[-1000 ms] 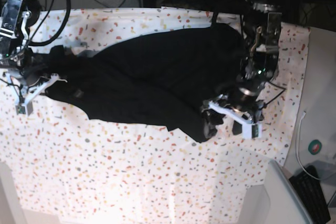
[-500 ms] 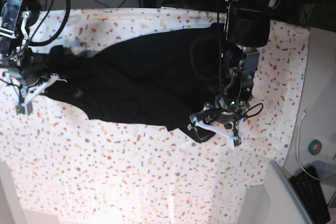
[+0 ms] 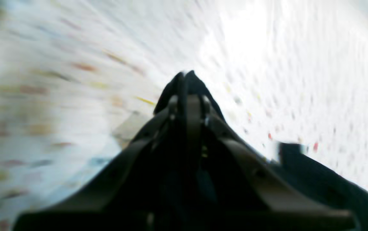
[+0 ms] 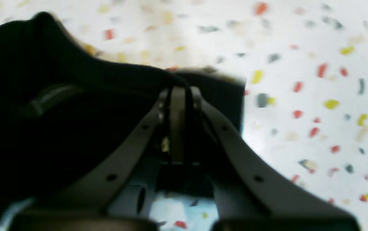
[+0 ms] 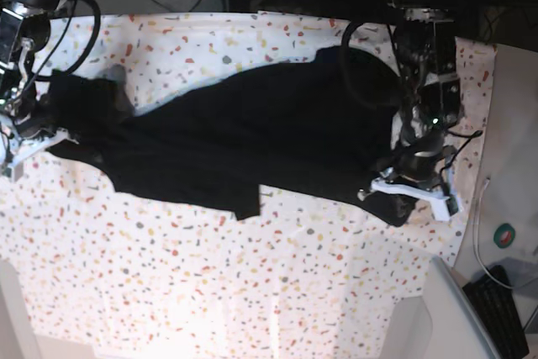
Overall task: Layout the t-shirt on the table in an organized manner, then fold the t-shirt properly
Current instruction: 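Lift the t-shirt with both grippers and swing it across the table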
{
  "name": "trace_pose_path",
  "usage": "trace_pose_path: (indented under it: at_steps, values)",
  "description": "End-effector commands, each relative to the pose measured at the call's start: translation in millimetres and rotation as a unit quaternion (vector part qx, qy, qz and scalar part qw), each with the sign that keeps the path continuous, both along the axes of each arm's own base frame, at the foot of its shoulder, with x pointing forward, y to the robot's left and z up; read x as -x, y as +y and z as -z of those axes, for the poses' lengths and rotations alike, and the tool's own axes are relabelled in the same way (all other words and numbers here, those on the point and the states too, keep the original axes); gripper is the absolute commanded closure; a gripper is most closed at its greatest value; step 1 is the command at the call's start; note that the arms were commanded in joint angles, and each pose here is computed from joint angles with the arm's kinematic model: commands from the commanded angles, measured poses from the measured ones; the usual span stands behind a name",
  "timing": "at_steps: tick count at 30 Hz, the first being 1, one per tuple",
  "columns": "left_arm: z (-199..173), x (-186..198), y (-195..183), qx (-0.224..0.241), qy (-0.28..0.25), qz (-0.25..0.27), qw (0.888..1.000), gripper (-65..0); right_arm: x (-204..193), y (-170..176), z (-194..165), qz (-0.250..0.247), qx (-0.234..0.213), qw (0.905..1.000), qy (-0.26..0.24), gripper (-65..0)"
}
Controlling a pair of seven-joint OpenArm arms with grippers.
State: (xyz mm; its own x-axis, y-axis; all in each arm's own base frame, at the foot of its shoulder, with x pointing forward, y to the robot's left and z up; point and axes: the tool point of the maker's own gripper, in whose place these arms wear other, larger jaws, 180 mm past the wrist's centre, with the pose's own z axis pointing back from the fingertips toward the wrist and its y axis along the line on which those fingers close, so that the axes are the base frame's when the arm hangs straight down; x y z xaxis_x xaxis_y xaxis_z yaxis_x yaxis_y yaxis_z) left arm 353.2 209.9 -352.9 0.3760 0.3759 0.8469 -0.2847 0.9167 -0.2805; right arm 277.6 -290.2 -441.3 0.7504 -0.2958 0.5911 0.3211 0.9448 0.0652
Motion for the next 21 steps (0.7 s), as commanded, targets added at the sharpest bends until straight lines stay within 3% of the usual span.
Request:
trace_pose_path:
  at_steps: [1, 6, 10, 13, 16, 21]
  values:
    - [-29.1, -0.8, 7.0, -0.011, -0.045, 0.002, 0.999, 0.0, -12.7, -19.4, -18.6, 0.018, 0.017, 0.9992, -0.031, 0.0]
    - [-83.7, 33.1, 42.9, 0.044, -0.135, -0.012, 0.990, 0.0, -5.1, -42.6, -27.4, 0.052, 0.031, 0.9975, -0.036, 0.0]
    - [-109.6, 48.0, 51.1, 0.079, -0.165, 0.003, 0.983, 0.0, 28.2, -41.6, -35.6, 0.065, 0.044, 0.9969, 0.001, 0.0]
    - [-113.5, 55.9, 49.4, 0.104, -0.166, 0.017, 0.980, 0.0, 55.3, -40.0, -42.8, 0.072, 0.056, 0.9958, 0.013, 0.0]
    - [-101.7, 63.3, 52.1, 0.109, -0.146, 0.018, 0.983, 0.0, 68.9, -28.6, -25.3, 0.049, 0.053, 0.9966, 0.040, 0.0]
    - [-79.1, 73.5, 48.6, 0.071, -0.108, 0.017, 0.991, 0.0, 23.9, -21.6, -6.2, -0.001, 0.056, 0.9983, 0.013, 0.0]
